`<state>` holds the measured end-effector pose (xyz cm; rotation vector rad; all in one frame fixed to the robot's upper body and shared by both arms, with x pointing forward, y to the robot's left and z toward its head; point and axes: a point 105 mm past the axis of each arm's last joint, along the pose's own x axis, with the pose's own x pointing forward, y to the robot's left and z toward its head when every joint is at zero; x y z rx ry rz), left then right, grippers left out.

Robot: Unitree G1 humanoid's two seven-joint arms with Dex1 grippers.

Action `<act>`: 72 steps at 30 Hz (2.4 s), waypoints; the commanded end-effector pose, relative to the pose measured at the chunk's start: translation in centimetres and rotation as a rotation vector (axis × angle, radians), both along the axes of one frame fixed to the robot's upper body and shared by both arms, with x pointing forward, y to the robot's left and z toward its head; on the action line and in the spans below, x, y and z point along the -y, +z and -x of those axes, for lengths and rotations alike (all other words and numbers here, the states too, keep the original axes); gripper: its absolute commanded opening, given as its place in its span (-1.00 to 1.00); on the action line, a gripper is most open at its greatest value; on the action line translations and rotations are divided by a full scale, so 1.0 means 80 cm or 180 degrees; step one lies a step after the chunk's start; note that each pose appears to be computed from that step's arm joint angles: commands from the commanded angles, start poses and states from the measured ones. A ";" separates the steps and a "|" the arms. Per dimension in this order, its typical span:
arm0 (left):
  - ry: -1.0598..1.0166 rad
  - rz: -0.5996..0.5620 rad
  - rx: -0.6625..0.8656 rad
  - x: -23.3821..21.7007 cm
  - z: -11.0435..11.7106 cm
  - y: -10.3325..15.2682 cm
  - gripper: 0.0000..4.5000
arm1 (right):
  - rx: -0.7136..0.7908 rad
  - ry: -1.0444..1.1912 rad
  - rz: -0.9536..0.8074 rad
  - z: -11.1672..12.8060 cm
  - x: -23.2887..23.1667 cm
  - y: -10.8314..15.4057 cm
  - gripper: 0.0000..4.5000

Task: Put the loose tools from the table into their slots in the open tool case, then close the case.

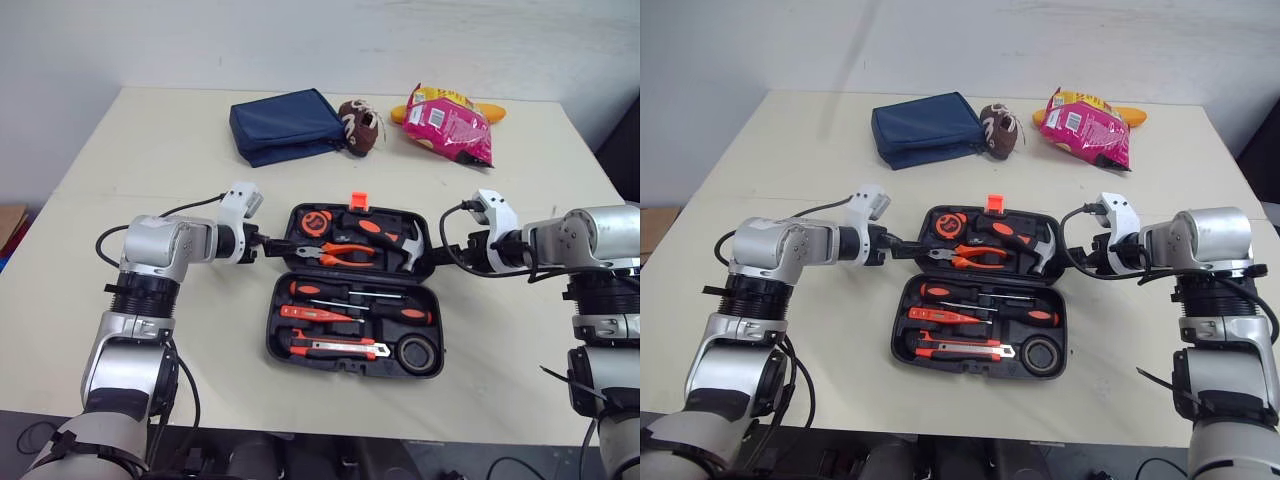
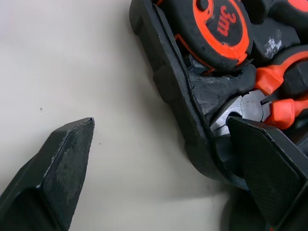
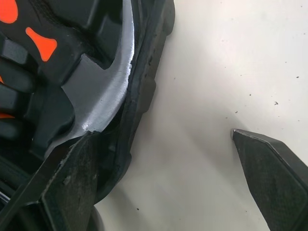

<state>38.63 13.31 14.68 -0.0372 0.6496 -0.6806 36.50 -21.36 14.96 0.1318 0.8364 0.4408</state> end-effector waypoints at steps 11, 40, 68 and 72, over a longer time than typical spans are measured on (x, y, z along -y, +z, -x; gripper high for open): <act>-0.0192 0.0081 -0.0006 0.020 0.002 0.006 -0.96 | -0.0063 -0.0075 -0.0192 -0.008 -0.017 -0.012 -1.00; -0.0502 -0.1202 0.4071 -0.041 0.034 0.030 -0.98 | 0.4226 0.2078 0.2114 0.058 -0.013 -0.032 -1.00; -0.0799 -0.0569 0.2465 -0.037 -0.035 0.030 -0.98 | 0.1625 0.2417 0.0362 0.204 -0.008 -0.088 -1.00; -0.1220 -0.0586 0.2337 0.013 -0.045 0.019 -0.98 | 0.1630 0.2404 0.0400 0.189 -0.015 -0.095 -1.00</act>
